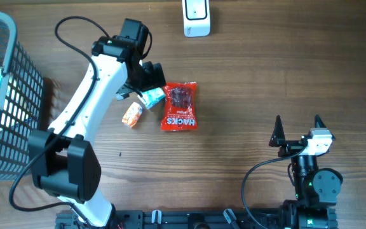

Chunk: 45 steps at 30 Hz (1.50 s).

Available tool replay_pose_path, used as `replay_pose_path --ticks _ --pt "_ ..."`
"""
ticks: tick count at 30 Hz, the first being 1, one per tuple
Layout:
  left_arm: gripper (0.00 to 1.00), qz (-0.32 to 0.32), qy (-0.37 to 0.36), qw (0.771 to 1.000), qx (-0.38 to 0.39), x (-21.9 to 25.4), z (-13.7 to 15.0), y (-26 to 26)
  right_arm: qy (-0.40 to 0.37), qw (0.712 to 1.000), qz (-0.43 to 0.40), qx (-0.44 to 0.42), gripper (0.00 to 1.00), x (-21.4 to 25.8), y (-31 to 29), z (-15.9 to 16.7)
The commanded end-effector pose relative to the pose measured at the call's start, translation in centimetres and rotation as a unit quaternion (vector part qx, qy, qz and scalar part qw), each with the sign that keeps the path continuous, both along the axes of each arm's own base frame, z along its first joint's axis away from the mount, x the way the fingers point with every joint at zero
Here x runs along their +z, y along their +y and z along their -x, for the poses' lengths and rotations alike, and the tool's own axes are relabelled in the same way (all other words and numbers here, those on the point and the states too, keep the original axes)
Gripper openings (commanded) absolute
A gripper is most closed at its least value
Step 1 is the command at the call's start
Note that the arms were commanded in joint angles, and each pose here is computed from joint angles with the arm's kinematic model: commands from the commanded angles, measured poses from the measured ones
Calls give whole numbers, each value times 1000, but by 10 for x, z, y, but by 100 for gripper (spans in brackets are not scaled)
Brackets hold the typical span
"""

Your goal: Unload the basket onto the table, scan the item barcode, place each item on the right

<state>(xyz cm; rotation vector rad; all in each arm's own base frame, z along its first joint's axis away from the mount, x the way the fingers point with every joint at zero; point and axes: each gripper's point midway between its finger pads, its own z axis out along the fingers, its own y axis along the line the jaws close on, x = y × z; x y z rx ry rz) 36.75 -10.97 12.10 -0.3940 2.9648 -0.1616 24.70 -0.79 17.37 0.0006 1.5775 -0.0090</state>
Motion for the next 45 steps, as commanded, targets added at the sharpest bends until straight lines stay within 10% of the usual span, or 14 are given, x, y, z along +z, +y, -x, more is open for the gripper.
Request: replay_pose_path --ticks 1,5,8,17,22,32,45 --pt "100 -10 -74 997 24 55 -22 27 -2 1000 7 -5 100 1 -2 0" --pt "100 -33 -261 956 131 185 -48 110 -2 1000 7 -5 100 1 -2 0" --pt "100 -68 -356 896 259 254 -14 216 -2 1000 7 -5 100 1 -2 0" --pt "100 -148 -218 802 536 174 116 430 -2 1000 7 -5 100 1 -2 0" --pt "100 -115 -93 838 526 64 115 463 -2 1000 7 -5 100 1 -2 0" --pt "100 18 -141 950 277 -31 18 445 -3 1000 7 -5 100 1 -2 0" --pt "100 -246 -19 939 238 -45 -4 443 -2 1000 7 -5 100 1 -2 0"
